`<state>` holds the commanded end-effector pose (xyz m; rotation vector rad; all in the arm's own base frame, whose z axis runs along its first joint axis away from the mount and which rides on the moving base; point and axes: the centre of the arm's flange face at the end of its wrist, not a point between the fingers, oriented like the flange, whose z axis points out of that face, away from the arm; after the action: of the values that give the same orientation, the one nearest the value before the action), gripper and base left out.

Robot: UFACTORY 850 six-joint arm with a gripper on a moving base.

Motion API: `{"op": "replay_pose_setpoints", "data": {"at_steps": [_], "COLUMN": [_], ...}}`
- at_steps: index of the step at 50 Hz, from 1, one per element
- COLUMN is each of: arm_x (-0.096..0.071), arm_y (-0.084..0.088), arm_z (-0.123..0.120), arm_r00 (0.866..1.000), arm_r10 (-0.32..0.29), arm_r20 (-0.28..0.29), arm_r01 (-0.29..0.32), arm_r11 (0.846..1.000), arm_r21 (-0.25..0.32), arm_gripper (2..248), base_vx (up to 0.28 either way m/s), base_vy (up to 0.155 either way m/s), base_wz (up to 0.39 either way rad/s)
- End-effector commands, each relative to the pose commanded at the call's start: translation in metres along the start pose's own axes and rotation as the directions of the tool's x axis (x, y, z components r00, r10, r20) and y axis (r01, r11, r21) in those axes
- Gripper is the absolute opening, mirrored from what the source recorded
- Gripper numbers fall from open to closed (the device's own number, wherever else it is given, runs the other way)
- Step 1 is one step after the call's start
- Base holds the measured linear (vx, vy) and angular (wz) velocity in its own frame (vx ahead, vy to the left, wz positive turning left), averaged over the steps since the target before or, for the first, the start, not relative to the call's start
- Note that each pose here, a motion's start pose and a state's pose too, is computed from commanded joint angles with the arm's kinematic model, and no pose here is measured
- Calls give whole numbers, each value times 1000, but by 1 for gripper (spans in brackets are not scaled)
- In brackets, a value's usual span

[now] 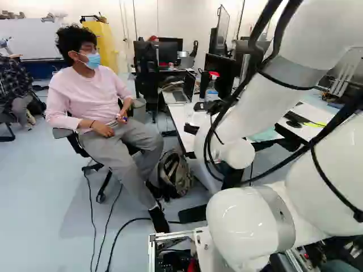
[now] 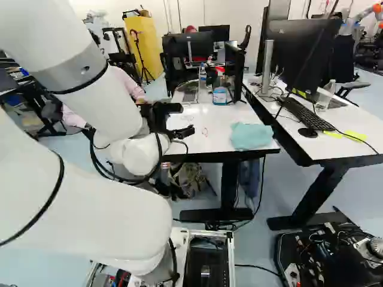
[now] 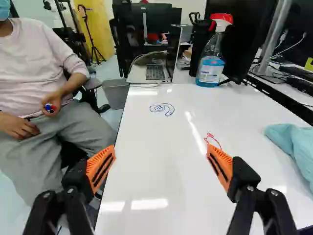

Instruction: Clean the table with the green towel

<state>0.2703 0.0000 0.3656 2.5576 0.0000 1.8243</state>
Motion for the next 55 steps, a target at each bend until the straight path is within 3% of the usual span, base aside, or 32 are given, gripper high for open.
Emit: {"op": "replay_pose_setpoints", "data": {"at_steps": [27,55], "arm_x": [12,19], "arm_y": [34,70], "arm_z": [24,33], "arm_r00": [999,997], "arm_r10": [39,78], "arm_r20": [9,18], "arm_r01": [-37,-72], "arm_r11": [993,975], "arm_r21": [-108,-210], "arm_gripper": [247,247], "base_vx": [0,0], "base_vy": [0,0], "base_wz": [0,0]}}
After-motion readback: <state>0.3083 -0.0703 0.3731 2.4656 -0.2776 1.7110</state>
